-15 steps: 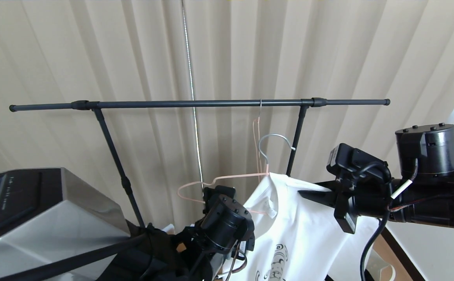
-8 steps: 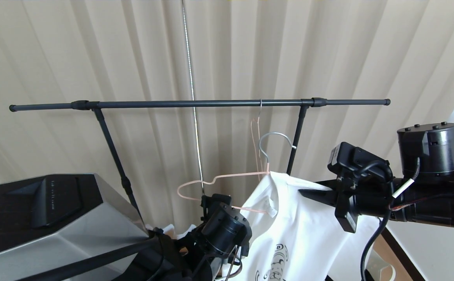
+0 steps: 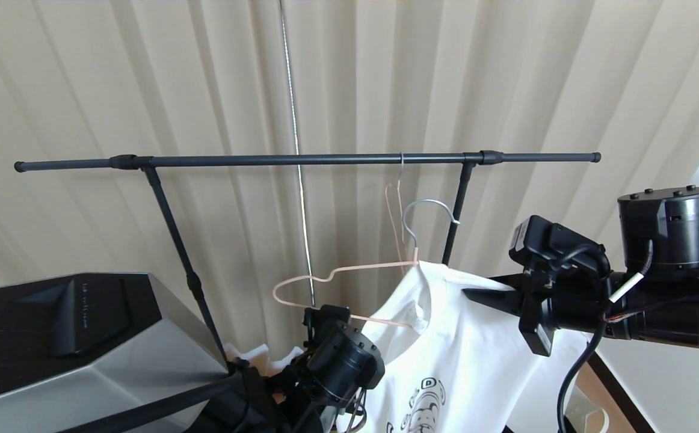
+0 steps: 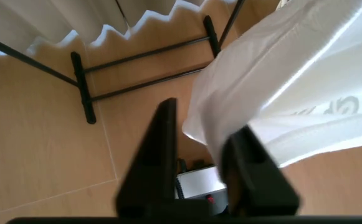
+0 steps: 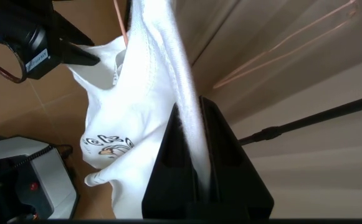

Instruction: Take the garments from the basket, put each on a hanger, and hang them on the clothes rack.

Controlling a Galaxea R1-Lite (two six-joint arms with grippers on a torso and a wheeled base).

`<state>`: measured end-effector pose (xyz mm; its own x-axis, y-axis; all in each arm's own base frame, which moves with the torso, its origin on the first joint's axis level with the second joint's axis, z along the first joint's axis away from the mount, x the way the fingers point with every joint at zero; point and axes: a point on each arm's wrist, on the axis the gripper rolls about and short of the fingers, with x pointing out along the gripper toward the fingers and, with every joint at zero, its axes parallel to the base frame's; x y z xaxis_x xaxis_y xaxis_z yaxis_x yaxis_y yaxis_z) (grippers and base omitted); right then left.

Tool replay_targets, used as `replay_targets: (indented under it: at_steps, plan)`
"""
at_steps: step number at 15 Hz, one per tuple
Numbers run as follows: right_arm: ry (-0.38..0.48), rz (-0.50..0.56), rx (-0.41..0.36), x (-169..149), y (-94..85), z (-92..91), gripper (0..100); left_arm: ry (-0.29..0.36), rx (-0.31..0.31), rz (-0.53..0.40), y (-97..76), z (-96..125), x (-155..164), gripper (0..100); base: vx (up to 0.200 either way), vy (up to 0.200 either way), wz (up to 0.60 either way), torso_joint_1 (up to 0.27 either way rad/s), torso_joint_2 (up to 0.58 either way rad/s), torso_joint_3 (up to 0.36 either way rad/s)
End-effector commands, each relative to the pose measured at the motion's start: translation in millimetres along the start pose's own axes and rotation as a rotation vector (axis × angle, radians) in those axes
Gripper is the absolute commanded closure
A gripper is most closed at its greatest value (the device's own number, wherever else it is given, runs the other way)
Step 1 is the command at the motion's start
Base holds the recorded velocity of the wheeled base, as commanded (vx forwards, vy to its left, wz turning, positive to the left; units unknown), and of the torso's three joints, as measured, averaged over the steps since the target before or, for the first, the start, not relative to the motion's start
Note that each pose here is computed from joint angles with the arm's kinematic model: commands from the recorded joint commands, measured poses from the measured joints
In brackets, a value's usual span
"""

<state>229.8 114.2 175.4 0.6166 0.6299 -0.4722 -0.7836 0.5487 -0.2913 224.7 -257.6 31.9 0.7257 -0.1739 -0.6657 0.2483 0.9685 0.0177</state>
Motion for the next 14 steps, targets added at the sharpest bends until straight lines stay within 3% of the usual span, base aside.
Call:
replay_targets:
  at_steps: [1, 6, 12, 14]
  plan:
    - [0.003, -0.007, 0.005, 0, -2.6, -1.3, 100, -0.028, -0.019, -0.006, 4.7, 8, -11, 100, 0.000, 0.000, 0.00, 0.000, 0.00, 0.000]
    - [0.009, -0.013, 0.015, -1, -5.7, -4.3, 100, -0.082, -0.087, 0.030, 31.0, 31, -21, 100, 0.000, 0.000, 0.00, 0.000, 0.00, 0.000]
    - [0.008, -0.014, 0.014, -1, -5.6, -4.0, 100, -0.094, -0.128, 0.094, 56.2, 42, -14, 100, 0.000, 0.000, 0.00, 0.000, 0.00, 0.000]
    - [0.009, -0.013, 0.015, -1, -5.2, -4.5, 100, -0.111, -0.159, 0.126, 71.8, 50, -14, 100, 0.000, 0.000, 0.00, 0.000, 0.00, 0.000]
